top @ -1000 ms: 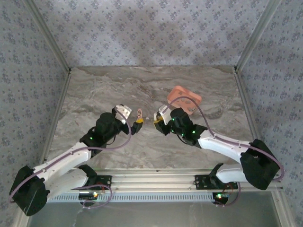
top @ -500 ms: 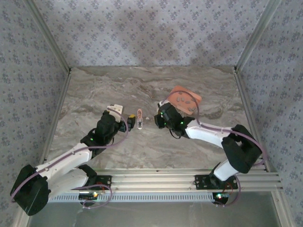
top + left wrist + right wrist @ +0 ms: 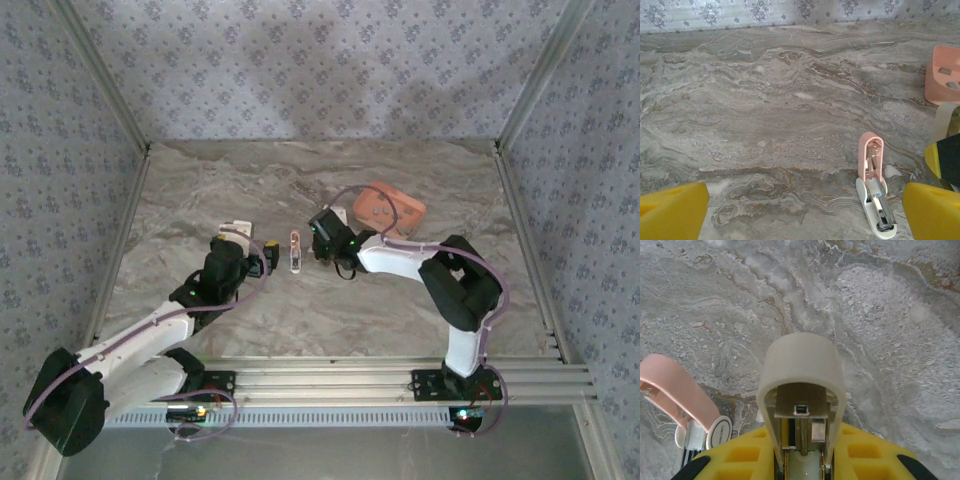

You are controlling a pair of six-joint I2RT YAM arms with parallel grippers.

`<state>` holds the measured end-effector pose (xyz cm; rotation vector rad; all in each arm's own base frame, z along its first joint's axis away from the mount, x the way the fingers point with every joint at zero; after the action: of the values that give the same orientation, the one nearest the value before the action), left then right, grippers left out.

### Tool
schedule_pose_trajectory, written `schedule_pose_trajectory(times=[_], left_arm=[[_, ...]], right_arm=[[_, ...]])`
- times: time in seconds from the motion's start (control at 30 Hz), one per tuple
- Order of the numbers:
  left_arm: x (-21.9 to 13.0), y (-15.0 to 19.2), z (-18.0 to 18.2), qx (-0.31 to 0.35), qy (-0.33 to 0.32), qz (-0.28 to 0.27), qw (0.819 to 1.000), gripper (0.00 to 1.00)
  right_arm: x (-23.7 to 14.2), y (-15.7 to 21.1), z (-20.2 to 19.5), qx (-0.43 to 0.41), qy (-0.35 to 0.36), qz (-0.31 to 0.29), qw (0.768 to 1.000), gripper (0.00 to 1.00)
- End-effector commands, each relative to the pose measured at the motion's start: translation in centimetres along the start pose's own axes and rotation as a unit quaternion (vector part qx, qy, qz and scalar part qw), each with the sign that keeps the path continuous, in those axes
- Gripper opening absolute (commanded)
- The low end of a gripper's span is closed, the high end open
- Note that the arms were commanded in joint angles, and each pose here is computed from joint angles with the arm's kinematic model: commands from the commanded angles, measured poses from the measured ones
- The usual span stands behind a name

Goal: Load the staples into the stapler

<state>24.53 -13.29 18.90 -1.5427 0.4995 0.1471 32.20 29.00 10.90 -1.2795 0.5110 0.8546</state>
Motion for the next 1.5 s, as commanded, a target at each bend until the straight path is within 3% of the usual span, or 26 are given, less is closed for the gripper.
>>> schedule_pose_trajectory(times=[0.0, 0.13, 0.3, 0.4, 0.7, 0.8, 1.07, 1.33, 1.47], left_arm=[[0.1, 0.4, 0.5, -0.007, -0.013, 0.004, 1.000, 0.99], [0.2, 0.3, 0.5, -0.008, -0.013, 0.004, 1.000, 0.98], [0.4, 0.4, 0.6, -0.012, -0.012, 0.007, 1.000, 0.99], [0.4, 0.4, 0.6, -0.013, -0.011, 0.007, 1.000, 0.99], [0.5, 0.3, 0.7, -0.016, -0.011, 0.007, 1.000, 0.99], [0.5, 0.2, 0.6, -0.017, -0.009, 0.006, 1.000, 0.98], [0.5, 0.2, 0.6, -0.020, -0.007, 0.006, 1.000, 0.98], [0.7, 0.1, 0.3, -0.025, 0.000, 0.008, 1.000, 0.98], [1.0, 0.2, 0.1, -0.027, 0.005, 0.015, 0.999, 0.99]], right_arm=[[0.9, 0.1, 0.3, 0.021, 0.017, 0.002, 1.000, 0.21], [1.9, 0.8, 0.3, 0.020, 0.024, 0.009, 0.999, 0.25], [2.3, 0.0, 1.1, 0.026, 0.021, 0.001, 0.999, 0.43], [2.7, 0.2, 1.1, 0.027, 0.021, 0.008, 0.999, 0.43], [3.2, 0.5, 0.8, 0.030, 0.027, 0.016, 0.999, 0.27], [3.2, 0.3, 0.7, 0.033, 0.029, 0.012, 0.999, 0.26], [1.4, -0.5, 1.0, 0.030, 0.032, -0.008, 0.999, 0.39], [-2.1, -1.8, 1.0, 0.025, 0.018, -0.025, 0.999, 0.43], [-3.5, -1.4, -0.3, 0.010, 0.007, -0.005, 1.000, 0.45]])
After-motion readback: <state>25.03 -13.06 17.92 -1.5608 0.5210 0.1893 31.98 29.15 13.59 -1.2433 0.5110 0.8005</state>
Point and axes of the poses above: each hand's point on the last joint's axis, 136 mm out from that joint toward the fingers, its own x axis out along the fingers, its own z axis along the line the jaws close on, y = z × x, the point moved 6 cm from there along -x, back along the fingers, and after that the axes turned 1 degree about x, right-handed, at the moved point
